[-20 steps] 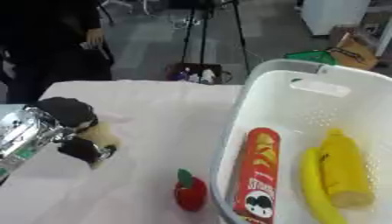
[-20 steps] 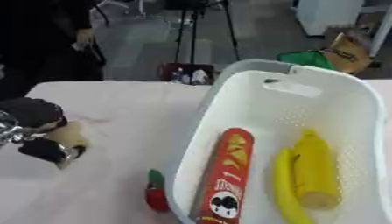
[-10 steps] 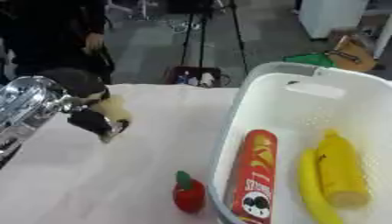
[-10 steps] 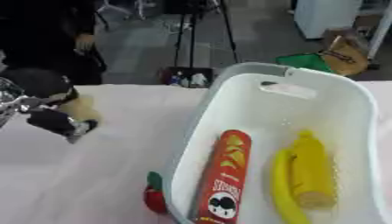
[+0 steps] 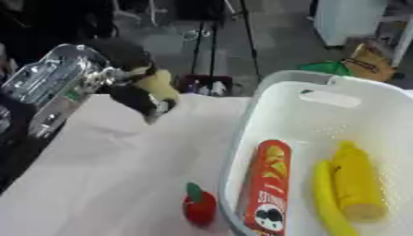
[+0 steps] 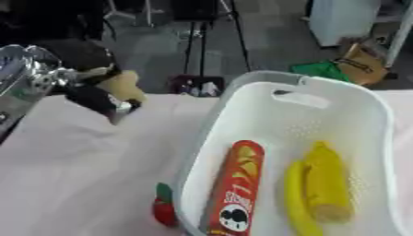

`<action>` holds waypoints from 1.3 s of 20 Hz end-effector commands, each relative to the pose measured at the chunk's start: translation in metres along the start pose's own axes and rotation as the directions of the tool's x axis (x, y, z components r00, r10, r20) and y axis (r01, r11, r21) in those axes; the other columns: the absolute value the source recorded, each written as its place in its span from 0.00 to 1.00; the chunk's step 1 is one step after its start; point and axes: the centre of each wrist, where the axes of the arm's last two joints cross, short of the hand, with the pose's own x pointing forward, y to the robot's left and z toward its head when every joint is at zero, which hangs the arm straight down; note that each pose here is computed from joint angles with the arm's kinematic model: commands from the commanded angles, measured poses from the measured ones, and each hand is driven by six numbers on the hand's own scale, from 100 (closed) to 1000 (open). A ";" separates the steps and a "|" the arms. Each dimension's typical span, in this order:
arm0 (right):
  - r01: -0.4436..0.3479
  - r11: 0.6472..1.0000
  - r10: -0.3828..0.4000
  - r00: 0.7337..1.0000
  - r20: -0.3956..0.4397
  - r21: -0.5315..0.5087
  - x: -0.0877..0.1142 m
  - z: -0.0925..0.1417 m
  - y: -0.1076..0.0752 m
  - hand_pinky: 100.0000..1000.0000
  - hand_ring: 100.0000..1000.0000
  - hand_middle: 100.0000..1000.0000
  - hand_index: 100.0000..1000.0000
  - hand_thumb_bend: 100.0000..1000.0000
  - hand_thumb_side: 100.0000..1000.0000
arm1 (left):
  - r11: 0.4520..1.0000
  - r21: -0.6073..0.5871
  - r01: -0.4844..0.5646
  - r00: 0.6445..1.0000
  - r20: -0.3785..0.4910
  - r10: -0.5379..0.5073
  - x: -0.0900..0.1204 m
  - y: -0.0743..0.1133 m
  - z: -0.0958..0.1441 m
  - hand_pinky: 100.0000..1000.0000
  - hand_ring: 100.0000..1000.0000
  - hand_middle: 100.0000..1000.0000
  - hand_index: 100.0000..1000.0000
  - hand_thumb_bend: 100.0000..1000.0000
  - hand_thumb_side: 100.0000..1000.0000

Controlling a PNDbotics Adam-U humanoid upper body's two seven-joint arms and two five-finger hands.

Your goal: Pick up objects on the table and place them in the box.

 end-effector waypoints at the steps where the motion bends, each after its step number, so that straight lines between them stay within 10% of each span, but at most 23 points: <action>1: 0.013 1.000 -0.013 0.999 0.038 0.000 0.003 -0.010 -0.003 0.64 0.51 0.38 0.59 0.00 0.54 | 0.998 0.052 0.022 1.000 0.018 -0.023 0.005 0.022 -0.005 0.47 0.51 0.45 0.56 0.31 0.89; 26: 0.062 0.998 -0.063 0.997 0.036 0.020 0.005 -0.012 -0.002 0.65 0.52 0.38 0.59 0.00 0.55 | 0.992 0.108 -0.069 0.987 0.154 0.052 0.051 0.102 -0.047 0.43 0.48 0.42 0.55 0.33 0.88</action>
